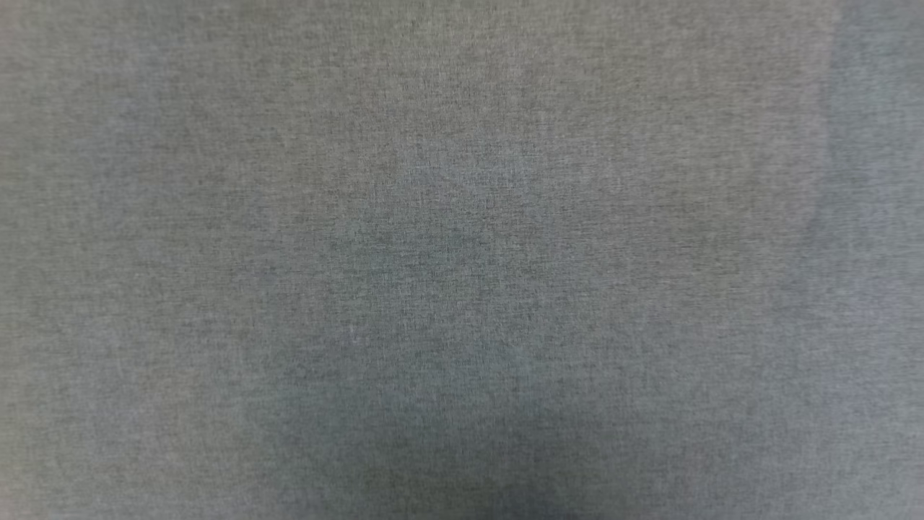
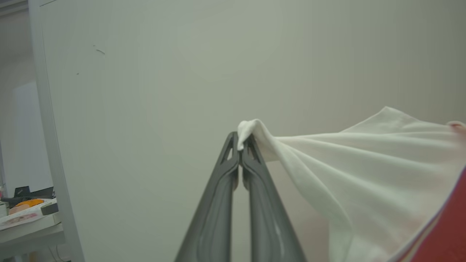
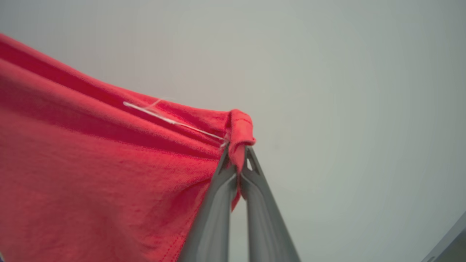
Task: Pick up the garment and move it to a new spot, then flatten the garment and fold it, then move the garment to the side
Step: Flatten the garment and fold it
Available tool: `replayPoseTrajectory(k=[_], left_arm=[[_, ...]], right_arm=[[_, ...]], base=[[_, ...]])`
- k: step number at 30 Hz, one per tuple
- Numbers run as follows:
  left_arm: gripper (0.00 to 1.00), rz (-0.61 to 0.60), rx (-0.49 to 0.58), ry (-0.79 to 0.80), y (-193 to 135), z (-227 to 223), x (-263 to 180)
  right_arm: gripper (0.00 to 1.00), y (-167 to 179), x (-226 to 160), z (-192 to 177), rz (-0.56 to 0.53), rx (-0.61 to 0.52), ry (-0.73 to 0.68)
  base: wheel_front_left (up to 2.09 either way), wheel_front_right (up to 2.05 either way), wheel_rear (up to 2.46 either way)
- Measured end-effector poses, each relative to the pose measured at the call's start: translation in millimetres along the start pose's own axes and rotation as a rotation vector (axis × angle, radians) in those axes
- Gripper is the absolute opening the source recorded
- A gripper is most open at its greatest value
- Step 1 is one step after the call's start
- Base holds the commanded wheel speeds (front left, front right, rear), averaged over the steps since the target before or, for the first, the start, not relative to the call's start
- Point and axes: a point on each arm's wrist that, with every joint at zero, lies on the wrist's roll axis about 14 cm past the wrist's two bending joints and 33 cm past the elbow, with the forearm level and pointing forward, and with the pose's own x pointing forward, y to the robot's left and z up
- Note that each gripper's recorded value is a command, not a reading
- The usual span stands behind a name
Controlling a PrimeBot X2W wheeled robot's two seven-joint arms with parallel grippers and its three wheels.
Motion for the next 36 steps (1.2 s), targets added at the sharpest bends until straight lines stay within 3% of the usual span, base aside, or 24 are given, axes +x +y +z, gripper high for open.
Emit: replayPoseTrajectory(k=[3, 4, 14, 24, 36], left_arm=[[0.00, -0.008, 0.023, 0.031, -6, -31, -1], [0.00, -0.018, 0.008, 0.127, -15, -85, -17], [0.00, -0.159, -0.096, 0.309, -77, -155, -99], [0.00, -0.196, -0.249, 0.475, -120, -154, -197], [0.00, -0.120, -0.376, 0.780, -134, -113, -355]], right_arm=[[0.00, 8, 11, -24, -0.002, -0.019, 0.009], [0.00, 33, 18, -68, 0.038, -0.003, 0.046], [0.00, 107, -8, -140, 0.196, 0.066, 0.112], [0.00, 112, -79, -176, 0.259, 0.109, 0.239], [0.00, 110, -195, -189, 0.343, 0.158, 0.464]], base=[[0.00, 0.00, 0.00], [0.00, 0.00, 0.00], [0.00, 0.00, 0.00], [0.00, 0.00, 0.00], [0.00, 0.00, 0.00]])
